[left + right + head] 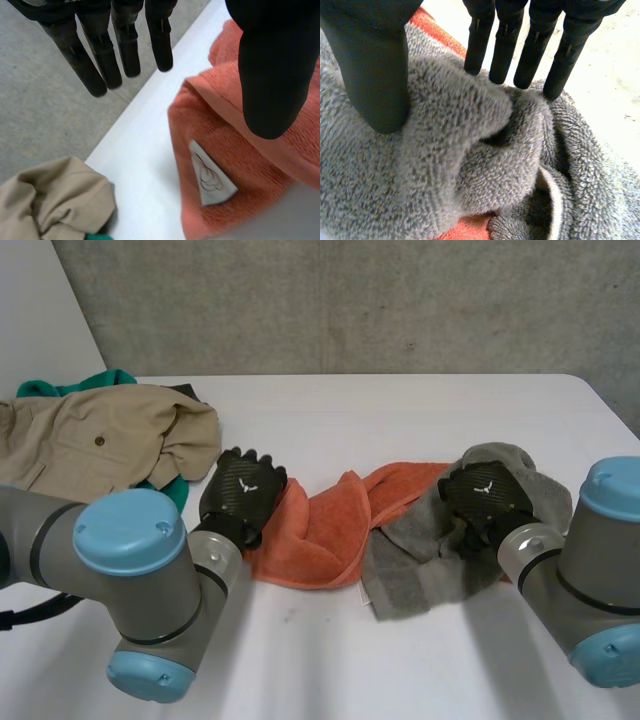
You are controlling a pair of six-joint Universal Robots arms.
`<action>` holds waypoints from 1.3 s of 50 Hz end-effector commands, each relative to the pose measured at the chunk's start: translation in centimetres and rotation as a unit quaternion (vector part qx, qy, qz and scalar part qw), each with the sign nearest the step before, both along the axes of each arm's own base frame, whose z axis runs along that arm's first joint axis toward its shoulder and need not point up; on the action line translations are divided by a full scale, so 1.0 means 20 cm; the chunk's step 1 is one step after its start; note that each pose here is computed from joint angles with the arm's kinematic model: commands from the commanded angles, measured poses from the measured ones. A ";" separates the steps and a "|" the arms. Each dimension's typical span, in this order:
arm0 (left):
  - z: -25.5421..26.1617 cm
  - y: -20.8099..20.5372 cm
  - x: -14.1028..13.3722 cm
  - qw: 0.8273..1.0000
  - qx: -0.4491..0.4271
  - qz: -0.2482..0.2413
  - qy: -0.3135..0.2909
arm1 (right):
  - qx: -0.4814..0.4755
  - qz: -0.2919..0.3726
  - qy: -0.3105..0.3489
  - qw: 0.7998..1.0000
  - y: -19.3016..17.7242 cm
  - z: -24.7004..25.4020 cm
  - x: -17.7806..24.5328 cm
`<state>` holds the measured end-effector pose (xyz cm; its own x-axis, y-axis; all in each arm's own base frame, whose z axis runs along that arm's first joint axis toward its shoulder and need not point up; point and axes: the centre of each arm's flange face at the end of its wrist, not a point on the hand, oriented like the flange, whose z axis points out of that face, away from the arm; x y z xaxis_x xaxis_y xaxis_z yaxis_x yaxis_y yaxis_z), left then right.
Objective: Fold the laundry.
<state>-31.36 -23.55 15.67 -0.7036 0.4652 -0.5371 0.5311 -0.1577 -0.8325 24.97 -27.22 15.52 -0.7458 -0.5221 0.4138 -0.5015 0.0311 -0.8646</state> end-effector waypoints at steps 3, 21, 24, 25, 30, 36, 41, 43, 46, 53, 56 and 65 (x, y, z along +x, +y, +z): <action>0.21 0.02 -0.11 0.998 -0.026 -0.050 0.028 | 0.028 -0.013 -0.002 1.000 0.03 0.16 -0.05; 0.02 -0.21 -0.33 0.976 0.153 -0.154 0.004 | 0.093 -0.029 0.023 0.995 0.07 0.03 -0.12; 0.01 -0.21 -0.37 0.972 0.160 -0.174 0.009 | 0.097 -0.032 0.023 0.994 0.07 0.01 -0.14; 0.00 -0.21 -0.38 0.971 0.162 -0.176 0.009 | 0.098 -0.032 0.023 0.994 0.07 0.00 -0.14; -0.09 -0.23 -0.42 0.969 0.181 -0.168 -0.010 | 0.101 -0.031 0.021 0.994 0.07 -0.01 -0.15; -0.13 -0.24 -0.43 0.972 0.187 -0.137 -0.043 | 0.095 -0.032 0.018 0.995 0.06 0.00 -0.17; -0.05 -0.33 -0.42 0.989 0.130 -0.067 -0.039 | 0.090 -0.030 0.015 0.995 0.06 0.02 -0.17; -0.01 -0.40 -0.40 0.994 0.101 -0.036 -0.030 | 0.089 -0.030 0.013 0.995 0.07 0.03 -0.17; 0.16 -0.52 -0.28 0.998 0.058 0.028 -0.006 | 0.085 -0.028 0.011 0.996 0.07 0.04 -0.16; 0.78 -0.71 0.13 0.984 -0.051 0.108 0.130 | 0.083 -0.009 -0.001 0.997 0.09 0.06 -0.13; 1.03 -0.77 0.32 0.966 -0.125 0.135 0.181 | 0.084 0.001 -0.004 0.996 0.10 0.06 -0.11; 1.26 -0.90 0.78 0.933 -0.201 0.232 0.189 | 0.095 0.006 0.000 0.995 0.09 0.02 -0.08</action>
